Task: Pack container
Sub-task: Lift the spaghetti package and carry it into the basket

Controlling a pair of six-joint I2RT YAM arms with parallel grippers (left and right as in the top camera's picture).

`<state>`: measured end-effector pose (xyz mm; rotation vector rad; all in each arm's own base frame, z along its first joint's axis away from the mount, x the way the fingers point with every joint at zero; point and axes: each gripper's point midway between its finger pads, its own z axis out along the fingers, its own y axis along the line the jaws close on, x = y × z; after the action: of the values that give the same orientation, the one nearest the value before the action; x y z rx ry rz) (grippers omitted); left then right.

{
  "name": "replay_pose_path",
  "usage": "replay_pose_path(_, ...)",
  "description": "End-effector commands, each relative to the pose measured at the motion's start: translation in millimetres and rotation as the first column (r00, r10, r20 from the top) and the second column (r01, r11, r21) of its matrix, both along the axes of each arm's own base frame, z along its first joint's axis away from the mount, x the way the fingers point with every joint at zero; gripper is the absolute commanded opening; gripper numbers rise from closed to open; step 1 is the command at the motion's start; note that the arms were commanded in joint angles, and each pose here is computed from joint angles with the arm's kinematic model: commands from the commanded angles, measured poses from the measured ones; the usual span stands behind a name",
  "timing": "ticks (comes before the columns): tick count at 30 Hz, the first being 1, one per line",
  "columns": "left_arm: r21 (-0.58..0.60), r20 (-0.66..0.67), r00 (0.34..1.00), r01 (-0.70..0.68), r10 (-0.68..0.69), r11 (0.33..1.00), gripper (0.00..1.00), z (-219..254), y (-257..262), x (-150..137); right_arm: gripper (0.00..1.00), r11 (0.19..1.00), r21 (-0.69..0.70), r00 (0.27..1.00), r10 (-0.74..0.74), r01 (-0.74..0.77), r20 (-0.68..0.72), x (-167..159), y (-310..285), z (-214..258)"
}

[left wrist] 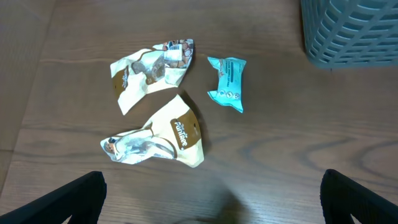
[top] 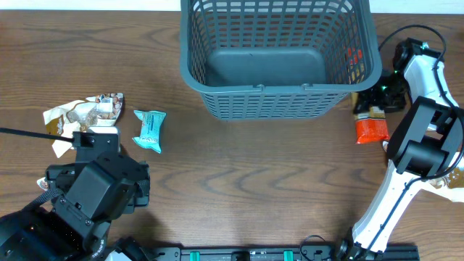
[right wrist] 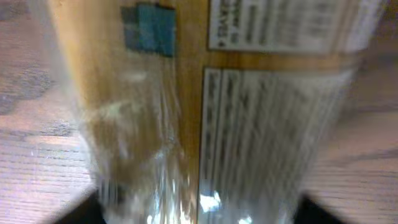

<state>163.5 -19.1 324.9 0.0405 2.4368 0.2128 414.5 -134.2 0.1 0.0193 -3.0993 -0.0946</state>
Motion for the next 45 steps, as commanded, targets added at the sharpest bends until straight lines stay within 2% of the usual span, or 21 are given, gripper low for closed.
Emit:
replay_pose_path(1, 0.013, 0.016, 1.000, -0.010, 0.010, 1.000, 0.99, 4.4, 4.0, 0.2, 0.01, 0.999, 0.027, 0.999, -0.026, 0.027, -0.025, -5.0, 7.6, -11.3)
replay_pose_path(10, 0.013, 0.016, 1.000, -0.010, 0.010, 1.000, 0.99, 4.4, 4.0, 0.2, 0.01, 0.993, 0.021, 0.993, -0.115, 0.115, 0.001, 3.3, 6.0, -10.4)
replay_pose_path(16, 0.013, 0.016, 1.000, -0.010, 0.010, 1.000, 0.99, 4.4, 4.0, 0.2, 0.01, 0.988, 0.011, 0.987, -0.156, 0.156, 0.045, 15.7, -1.4, 15.0)
replay_pose_path(26, 0.013, 0.016, 1.000, -0.010, 0.010, 1.000, 0.98, 4.4, 4.0, 0.2, 0.01, 0.977, -0.036, 0.935, -0.190, 0.209, 0.299, 46.4, -33.2, 153.4)
replay_pose_path(35, 0.013, 0.016, 1.000, -0.010, 0.010, 1.000, 0.99, 4.4, 4.0, 0.2, 0.01, 0.976, -0.054, 0.849, -0.155, 0.211, 0.505, 38.0, -26.2, 260.3)
replay_pose_path(41, 0.013, 0.016, 1.000, -0.010, 0.010, 1.000, 0.99, 4.4, 4.0, 0.2, 0.01, 0.990, 0.031, 0.744, -0.124, 0.139, 0.656, 30.6, 2.4, 326.2)
replay_pose_path(45, 0.013, 0.016, 1.000, -0.010, 0.010, 1.000, 0.99, 4.4, 4.0, 0.2, 0.01, 0.995, 0.091, 0.617, -0.089, 0.028, 0.782, 26.8, 30.2, 382.4)
